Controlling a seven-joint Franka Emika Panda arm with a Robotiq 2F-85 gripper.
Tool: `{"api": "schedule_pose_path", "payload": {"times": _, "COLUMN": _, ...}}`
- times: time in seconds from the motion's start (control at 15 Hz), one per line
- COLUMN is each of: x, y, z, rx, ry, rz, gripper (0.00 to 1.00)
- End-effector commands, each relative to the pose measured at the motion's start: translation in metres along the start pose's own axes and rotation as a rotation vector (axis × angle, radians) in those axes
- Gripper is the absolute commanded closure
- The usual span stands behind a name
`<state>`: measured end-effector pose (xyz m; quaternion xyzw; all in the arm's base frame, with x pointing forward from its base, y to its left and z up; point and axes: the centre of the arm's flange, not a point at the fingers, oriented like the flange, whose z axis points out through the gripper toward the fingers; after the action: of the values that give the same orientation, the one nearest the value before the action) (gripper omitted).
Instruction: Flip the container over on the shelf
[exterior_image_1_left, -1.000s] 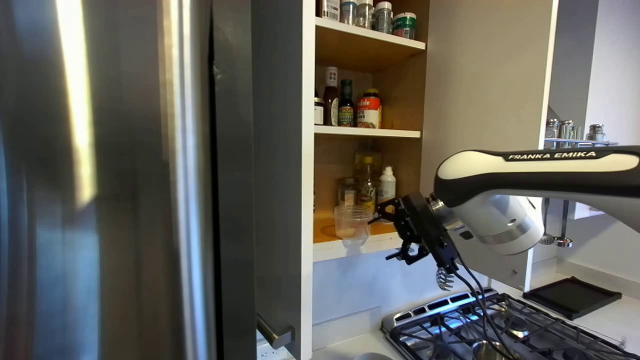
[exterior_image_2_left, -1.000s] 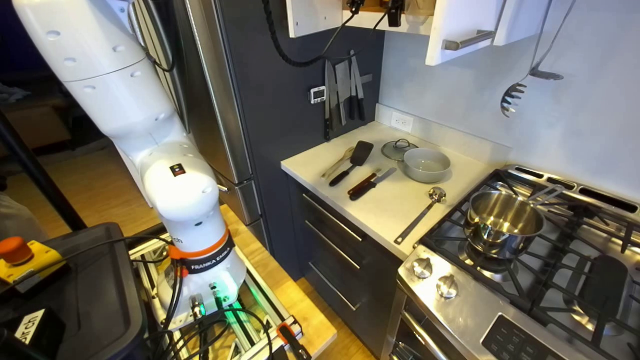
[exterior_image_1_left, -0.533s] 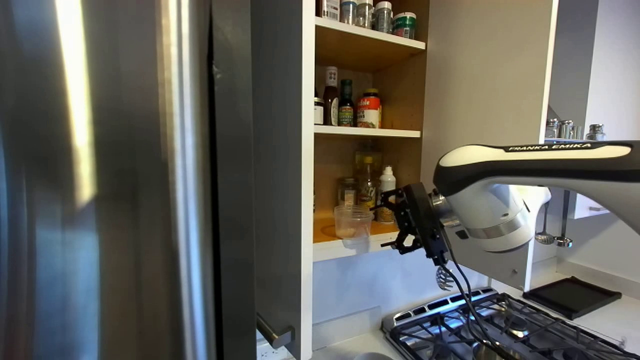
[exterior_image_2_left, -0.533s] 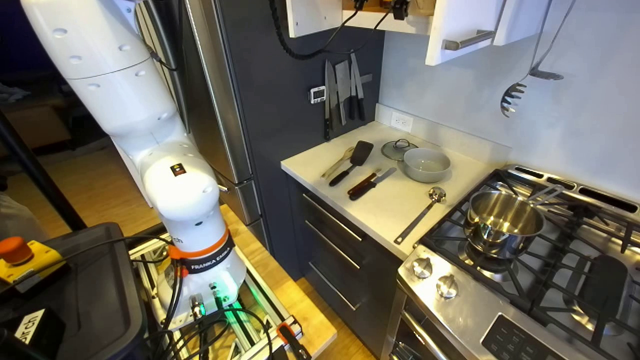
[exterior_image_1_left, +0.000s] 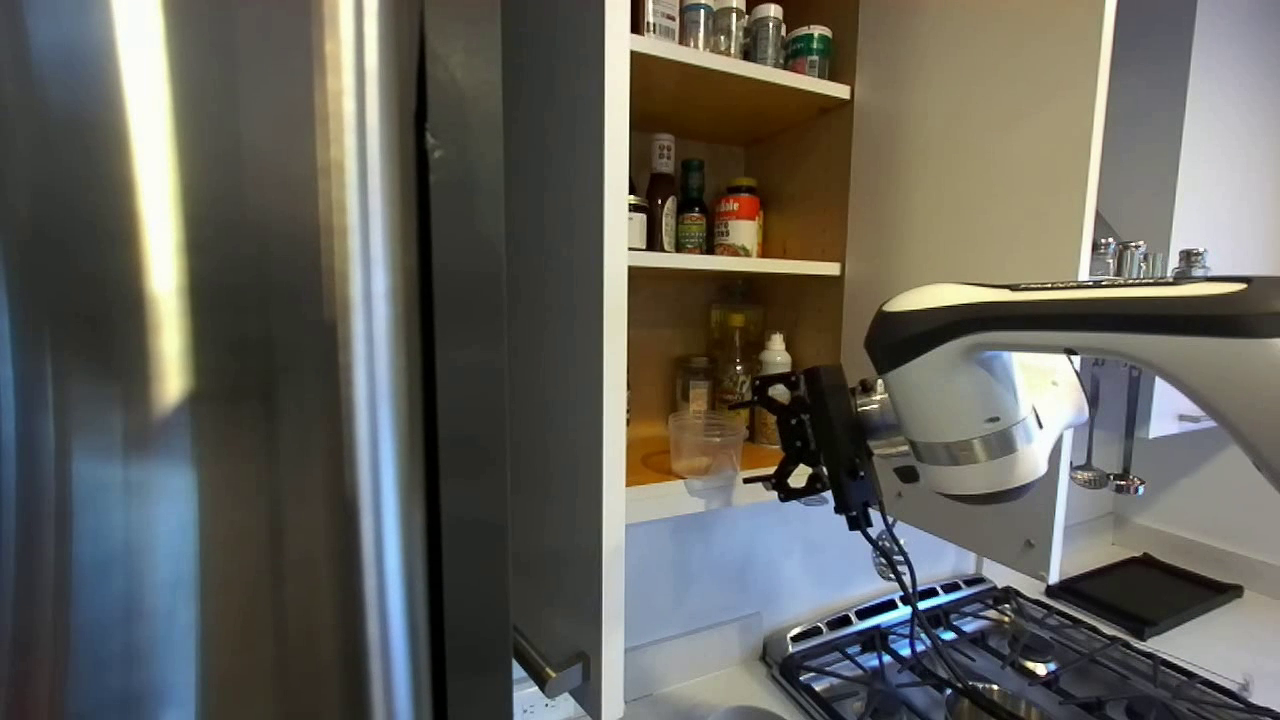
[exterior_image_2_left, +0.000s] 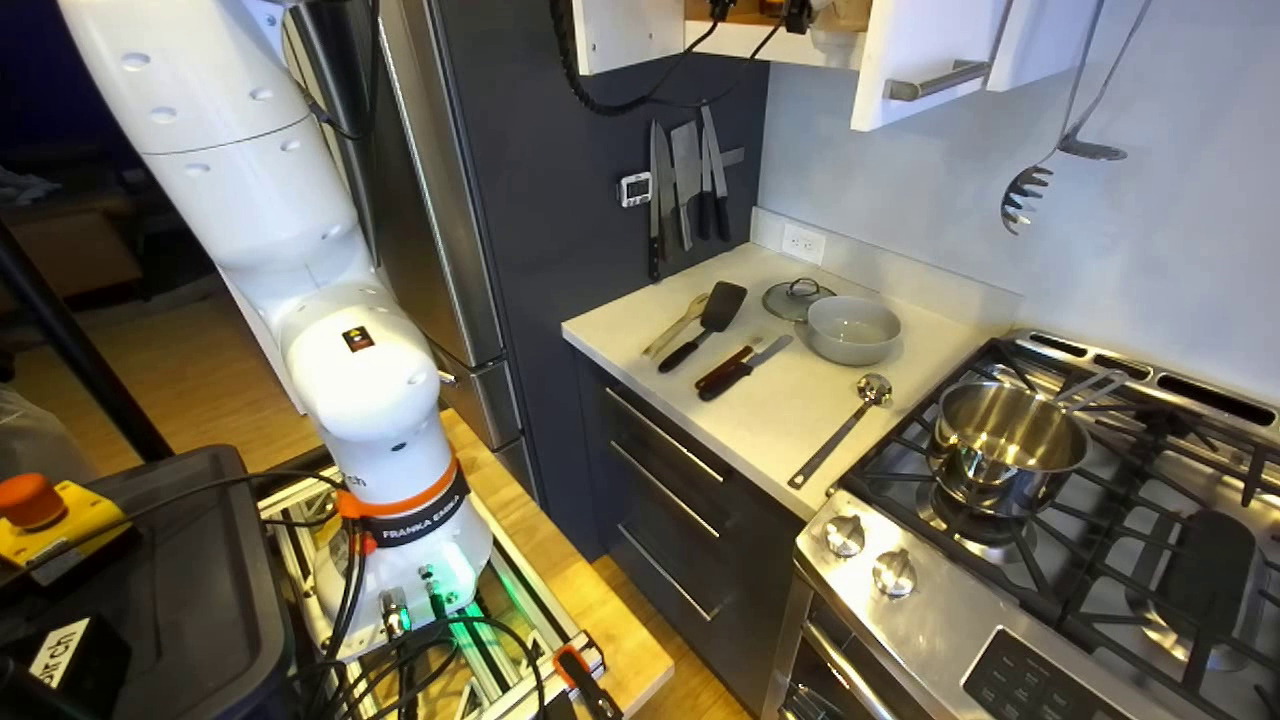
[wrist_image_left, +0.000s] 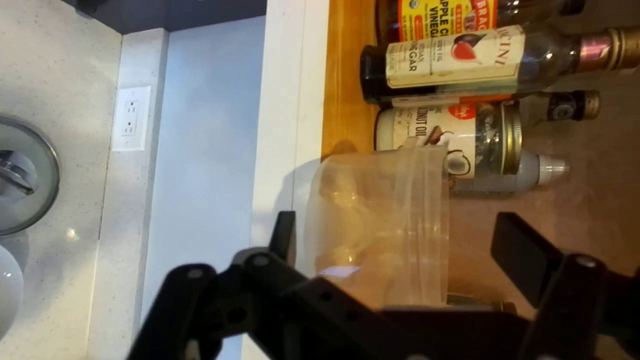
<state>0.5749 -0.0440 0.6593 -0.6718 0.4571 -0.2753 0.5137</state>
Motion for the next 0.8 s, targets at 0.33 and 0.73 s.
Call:
{"api": "schedule_pose_path", "payload": {"times": 0.33, "x": 0.011, "y": 0.014, "z": 0.024, "rx": 0.069, "ry": 0.019, "rz": -0.018, "gripper": 0.00}}
{"api": "schedule_pose_path", "payload": {"times": 0.73, "x": 0.017, "y": 0.013, "z": 0.026, "rx": 0.081, "ry": 0.048, "rz": -0.023, "gripper": 0.24}}
